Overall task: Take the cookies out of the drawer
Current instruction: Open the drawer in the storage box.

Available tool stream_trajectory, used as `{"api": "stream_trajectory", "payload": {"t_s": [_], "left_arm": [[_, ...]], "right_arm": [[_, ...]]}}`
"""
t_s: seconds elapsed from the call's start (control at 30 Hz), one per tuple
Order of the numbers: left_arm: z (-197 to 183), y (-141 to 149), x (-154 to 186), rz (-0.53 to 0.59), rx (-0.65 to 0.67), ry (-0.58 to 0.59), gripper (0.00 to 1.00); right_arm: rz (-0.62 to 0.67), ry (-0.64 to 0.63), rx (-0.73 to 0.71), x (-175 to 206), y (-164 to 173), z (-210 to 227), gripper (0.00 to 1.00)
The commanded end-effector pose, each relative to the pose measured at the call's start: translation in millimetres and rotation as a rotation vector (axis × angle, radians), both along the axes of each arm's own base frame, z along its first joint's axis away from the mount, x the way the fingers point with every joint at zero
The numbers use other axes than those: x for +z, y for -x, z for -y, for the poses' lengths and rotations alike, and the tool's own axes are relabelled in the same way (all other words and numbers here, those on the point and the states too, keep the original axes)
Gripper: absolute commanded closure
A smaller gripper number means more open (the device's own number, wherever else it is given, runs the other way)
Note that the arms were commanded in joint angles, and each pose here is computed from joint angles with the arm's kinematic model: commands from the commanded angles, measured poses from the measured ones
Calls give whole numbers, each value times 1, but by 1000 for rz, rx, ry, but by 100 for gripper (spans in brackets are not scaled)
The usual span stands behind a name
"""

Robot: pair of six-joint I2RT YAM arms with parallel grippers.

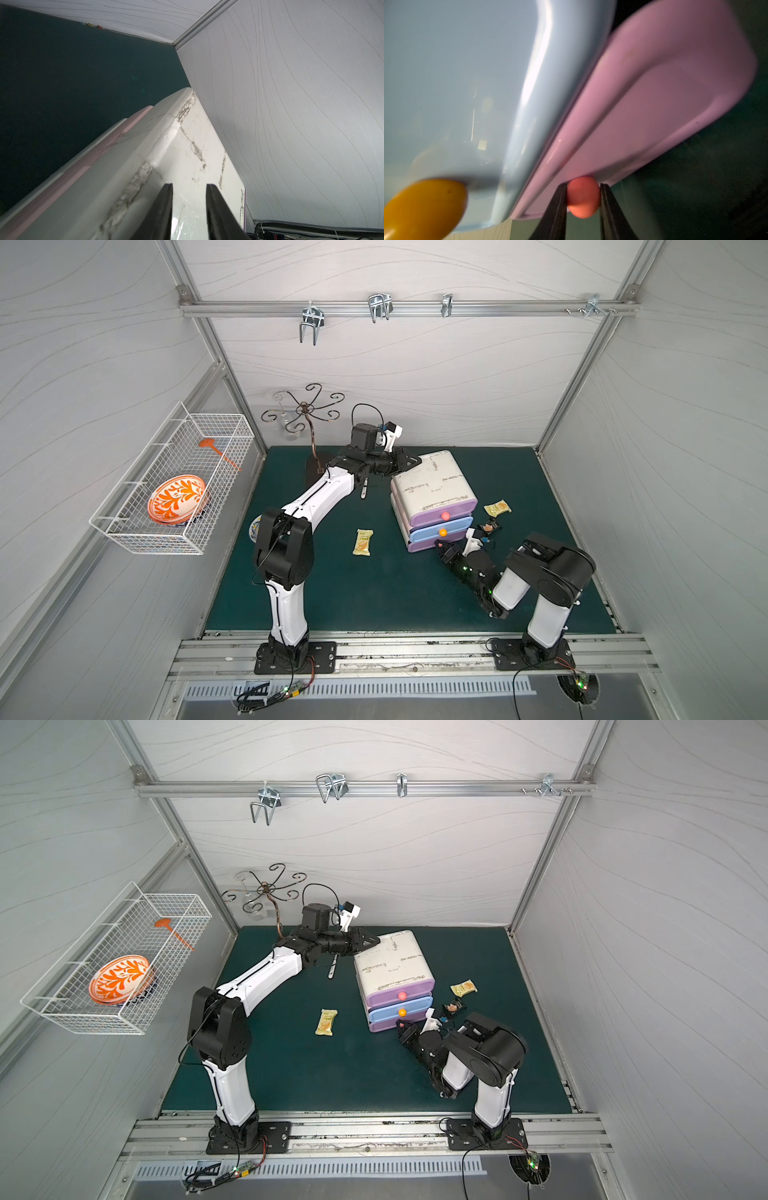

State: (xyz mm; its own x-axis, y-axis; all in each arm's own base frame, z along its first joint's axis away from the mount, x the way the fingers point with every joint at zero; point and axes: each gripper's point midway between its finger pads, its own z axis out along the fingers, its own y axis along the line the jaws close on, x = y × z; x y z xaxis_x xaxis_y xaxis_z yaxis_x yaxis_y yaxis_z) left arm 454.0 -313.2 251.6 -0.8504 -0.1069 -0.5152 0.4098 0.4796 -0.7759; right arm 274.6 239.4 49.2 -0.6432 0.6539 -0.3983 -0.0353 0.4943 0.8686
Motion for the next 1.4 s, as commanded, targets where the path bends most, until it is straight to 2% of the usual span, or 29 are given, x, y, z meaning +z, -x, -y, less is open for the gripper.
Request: {"api": "stream_trajectory", "payload": {"t_s": [0.0,0.27,0.47,0.57,0.7,0.77,0.8,0.9,0.93,0.97,1.13,1.23,1.37], "left_arm": [[-18,17,-110,-310,50,-175,60],[-8,10,-45,-245,55,-60,40],[-10,16,23,-154,71,25,33],[-16,32,50,-118,74,42,32],[-26,79,64,-78,83,17,32],[-32,109,54,-56,90,-47,36],[-35,126,48,-48,91,-84,43],[-35,172,20,-73,76,-132,76],[-33,184,15,-74,77,-127,84],[-32,194,5,-86,80,-131,88],[-35,227,-45,-109,125,-188,93],[-34,228,-65,-107,165,-222,95],[-35,213,-74,-29,276,-298,95]], "right_arm": [[-138,70,83,-37,22,-5,87],[-140,67,93,-32,17,-9,87],[-146,69,95,-32,17,-9,87],[-146,70,95,-32,18,-9,87],[-151,71,99,-33,19,-9,87],[-152,69,104,-33,19,-10,87],[-154,70,106,-34,19,-9,87],[-158,67,105,-34,19,-9,87],[-158,67,106,-34,19,-9,87],[-158,66,109,-34,19,-9,87],[-156,60,122,-32,16,-14,87],[-157,62,127,-33,16,-15,87],[-160,61,125,-33,17,-15,87]]}}
